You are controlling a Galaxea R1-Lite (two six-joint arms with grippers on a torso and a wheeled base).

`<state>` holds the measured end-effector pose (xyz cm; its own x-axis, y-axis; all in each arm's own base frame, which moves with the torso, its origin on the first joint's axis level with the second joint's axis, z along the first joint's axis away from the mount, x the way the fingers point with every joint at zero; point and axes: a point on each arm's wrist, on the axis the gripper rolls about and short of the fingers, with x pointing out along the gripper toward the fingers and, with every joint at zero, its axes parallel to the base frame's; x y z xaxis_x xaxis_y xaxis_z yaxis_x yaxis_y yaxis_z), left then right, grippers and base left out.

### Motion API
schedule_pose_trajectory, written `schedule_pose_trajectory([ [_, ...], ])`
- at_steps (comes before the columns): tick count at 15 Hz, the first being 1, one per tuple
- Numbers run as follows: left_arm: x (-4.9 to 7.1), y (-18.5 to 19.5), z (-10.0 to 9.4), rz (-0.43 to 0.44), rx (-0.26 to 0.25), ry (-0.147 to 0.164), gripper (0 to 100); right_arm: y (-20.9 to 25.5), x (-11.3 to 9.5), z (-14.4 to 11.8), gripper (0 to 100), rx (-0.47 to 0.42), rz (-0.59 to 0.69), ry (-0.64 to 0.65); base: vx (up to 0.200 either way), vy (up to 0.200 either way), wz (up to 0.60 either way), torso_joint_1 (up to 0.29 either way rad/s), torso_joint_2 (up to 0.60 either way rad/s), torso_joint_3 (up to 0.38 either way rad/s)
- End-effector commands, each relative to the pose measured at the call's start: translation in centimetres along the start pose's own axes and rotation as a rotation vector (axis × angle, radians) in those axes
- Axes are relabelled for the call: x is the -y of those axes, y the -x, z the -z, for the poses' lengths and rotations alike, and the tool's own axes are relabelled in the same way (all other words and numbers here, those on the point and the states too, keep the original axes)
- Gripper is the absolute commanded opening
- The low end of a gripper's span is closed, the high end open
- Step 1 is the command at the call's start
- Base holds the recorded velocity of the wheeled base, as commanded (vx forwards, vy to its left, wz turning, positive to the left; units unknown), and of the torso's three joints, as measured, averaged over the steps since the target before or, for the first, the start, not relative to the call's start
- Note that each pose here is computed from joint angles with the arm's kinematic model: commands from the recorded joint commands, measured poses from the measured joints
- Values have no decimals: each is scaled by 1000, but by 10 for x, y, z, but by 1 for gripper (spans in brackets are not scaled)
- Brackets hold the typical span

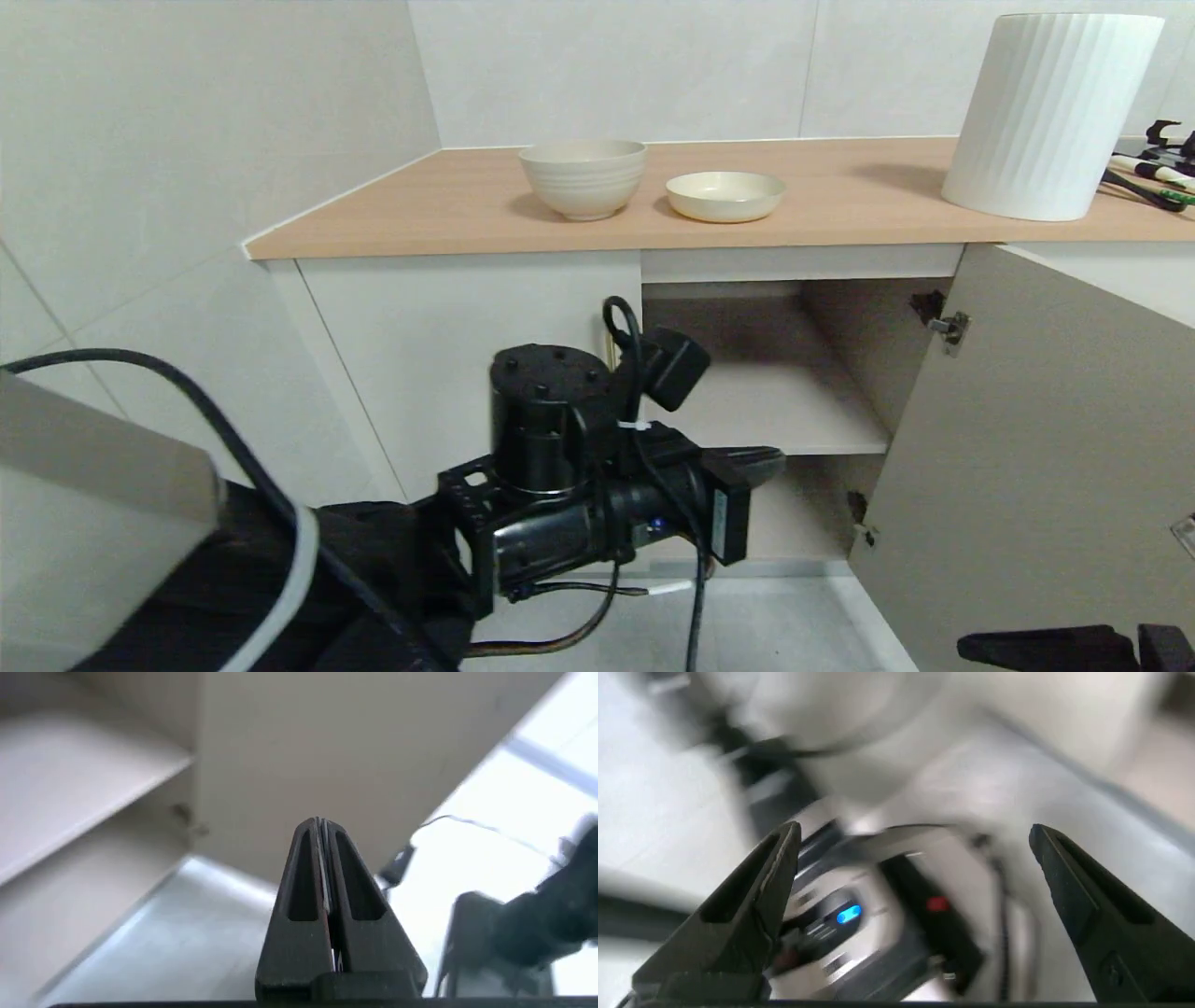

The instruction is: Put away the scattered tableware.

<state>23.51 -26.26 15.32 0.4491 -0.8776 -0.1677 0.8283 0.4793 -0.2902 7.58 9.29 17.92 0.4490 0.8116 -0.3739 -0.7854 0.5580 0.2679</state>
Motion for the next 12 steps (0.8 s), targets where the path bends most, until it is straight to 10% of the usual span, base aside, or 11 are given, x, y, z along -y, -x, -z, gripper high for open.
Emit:
schedule_pose_trajectory([
  [1,-18,72,-25,-135,32,-23,0,-19,4,-12,100,-27,65,-11,0,0,0,0,0,0],
  [6,-19,198,-43,-417,56,40,0,-77,46,-75,100,54,227,8,0,0,0,0,0,0],
  [11,-22,225,-39,-535,25,83,0,-89,58,-102,100,76,261,-31,0,0,0,0,0,0],
  [12,-23,225,-40,-537,29,94,100,-86,57,-102,100,67,267,-44,0,0,0,0,0,0],
])
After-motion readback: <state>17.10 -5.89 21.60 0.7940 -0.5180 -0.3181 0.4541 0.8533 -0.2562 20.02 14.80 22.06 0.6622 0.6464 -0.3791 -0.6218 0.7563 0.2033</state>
